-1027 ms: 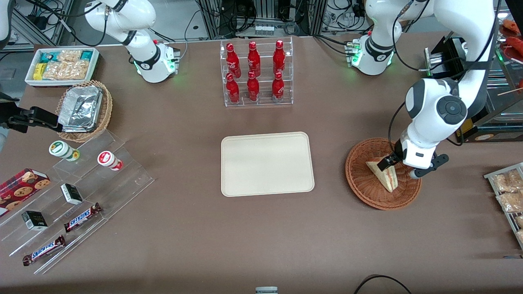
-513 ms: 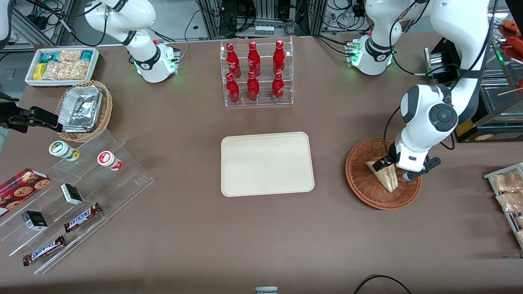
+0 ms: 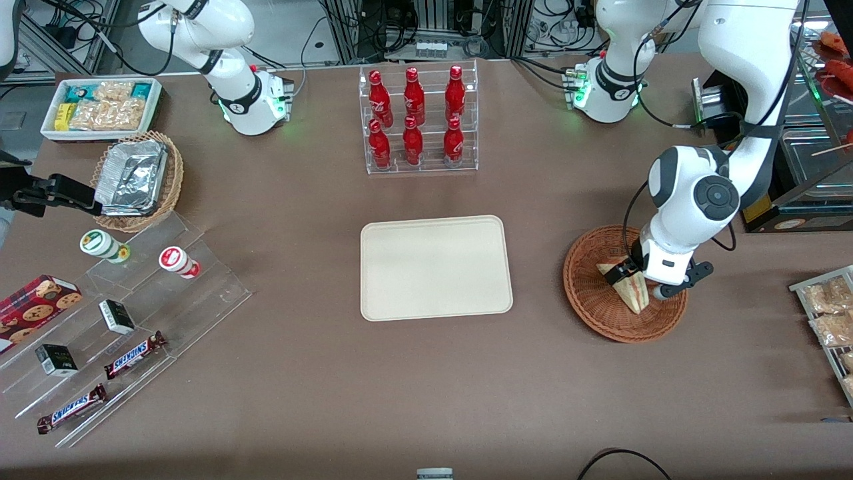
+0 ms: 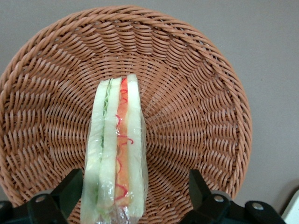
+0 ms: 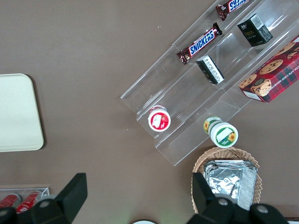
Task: Place sandwich from basket to tray
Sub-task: 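Close the left gripper on the sandwich and lift it from the basket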
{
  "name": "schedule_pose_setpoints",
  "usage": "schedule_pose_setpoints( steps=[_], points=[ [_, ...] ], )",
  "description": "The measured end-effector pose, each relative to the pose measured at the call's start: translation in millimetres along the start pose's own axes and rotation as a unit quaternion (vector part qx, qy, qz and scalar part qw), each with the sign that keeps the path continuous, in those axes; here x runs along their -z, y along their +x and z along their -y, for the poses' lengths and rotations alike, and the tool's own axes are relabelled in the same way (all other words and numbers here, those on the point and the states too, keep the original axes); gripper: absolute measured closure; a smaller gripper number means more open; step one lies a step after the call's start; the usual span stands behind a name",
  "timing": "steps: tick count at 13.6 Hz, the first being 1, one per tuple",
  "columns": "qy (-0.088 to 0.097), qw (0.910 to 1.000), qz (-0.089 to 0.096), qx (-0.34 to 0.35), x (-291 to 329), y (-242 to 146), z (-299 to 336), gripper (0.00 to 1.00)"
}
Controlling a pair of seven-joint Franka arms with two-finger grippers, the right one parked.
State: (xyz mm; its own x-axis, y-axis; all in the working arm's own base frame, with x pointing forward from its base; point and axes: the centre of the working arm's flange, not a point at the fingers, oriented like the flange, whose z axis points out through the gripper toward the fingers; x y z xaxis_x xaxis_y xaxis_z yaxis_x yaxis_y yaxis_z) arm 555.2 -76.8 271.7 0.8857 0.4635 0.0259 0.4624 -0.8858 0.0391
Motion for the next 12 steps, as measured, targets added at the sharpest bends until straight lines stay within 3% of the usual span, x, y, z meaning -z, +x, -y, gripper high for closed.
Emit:
schedule_pose_setpoints(
  steps=[4,5,7,9,12],
  points=[
    [-0.002,1.0000,-0.001,0.001,-11,1,1,0.04],
    [-0.001,1.0000,0.000,0.001,-13,1,1,0.10],
    [0.000,1.0000,0.000,0.001,-14,2,3,0.36],
    [0.002,1.0000,-0.001,0.000,-14,4,4,0.56],
    [0.009,0.9999,0.000,-0.006,-12,3,6,0.70]
  ],
)
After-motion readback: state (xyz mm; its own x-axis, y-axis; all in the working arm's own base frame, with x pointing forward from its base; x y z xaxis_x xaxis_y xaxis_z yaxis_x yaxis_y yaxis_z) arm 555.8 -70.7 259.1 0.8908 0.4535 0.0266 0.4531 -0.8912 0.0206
